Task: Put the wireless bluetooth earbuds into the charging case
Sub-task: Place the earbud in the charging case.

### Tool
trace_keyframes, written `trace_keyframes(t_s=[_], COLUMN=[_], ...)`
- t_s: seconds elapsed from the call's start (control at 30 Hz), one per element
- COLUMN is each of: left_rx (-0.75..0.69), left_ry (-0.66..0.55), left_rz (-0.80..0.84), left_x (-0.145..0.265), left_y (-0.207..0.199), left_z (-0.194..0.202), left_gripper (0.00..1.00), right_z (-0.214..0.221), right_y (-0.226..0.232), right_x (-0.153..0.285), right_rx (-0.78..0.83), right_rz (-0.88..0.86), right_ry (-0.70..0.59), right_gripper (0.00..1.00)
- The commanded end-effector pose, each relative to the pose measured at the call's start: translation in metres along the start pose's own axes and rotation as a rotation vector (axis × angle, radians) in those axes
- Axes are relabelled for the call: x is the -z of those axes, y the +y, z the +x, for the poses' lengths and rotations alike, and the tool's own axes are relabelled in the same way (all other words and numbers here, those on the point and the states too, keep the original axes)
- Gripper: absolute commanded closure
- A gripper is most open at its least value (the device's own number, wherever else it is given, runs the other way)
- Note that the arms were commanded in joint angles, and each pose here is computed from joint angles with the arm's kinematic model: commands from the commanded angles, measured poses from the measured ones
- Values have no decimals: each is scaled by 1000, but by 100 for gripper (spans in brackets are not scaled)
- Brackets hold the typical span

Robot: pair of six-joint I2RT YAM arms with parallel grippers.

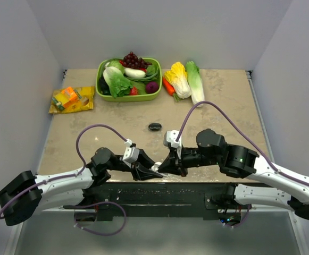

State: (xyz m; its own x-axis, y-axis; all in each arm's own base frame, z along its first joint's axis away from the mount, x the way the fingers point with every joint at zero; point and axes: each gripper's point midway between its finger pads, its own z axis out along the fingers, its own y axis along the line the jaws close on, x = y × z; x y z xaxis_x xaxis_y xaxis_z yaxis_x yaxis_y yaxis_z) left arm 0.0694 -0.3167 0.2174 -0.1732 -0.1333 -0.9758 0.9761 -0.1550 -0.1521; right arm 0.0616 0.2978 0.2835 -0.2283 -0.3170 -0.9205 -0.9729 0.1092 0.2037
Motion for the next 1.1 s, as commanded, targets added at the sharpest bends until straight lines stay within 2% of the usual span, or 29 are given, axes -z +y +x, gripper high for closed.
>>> trace_keyframes(t_s=[0.0, 1.07], left_rx=[-80, -79], left_ry=[-73, -110], left_rz=[82, 88], left_x=[-6, -6], left_y=[-16, -19], left_z=[-33, -45], left_gripper=[100, 100], right_z=[4, 13], right_y=[-1, -12], right_x=[-3, -17], right_rx=[18, 1], right_rz=[5, 67], right_ry=[15, 28], right_gripper=[100, 100])
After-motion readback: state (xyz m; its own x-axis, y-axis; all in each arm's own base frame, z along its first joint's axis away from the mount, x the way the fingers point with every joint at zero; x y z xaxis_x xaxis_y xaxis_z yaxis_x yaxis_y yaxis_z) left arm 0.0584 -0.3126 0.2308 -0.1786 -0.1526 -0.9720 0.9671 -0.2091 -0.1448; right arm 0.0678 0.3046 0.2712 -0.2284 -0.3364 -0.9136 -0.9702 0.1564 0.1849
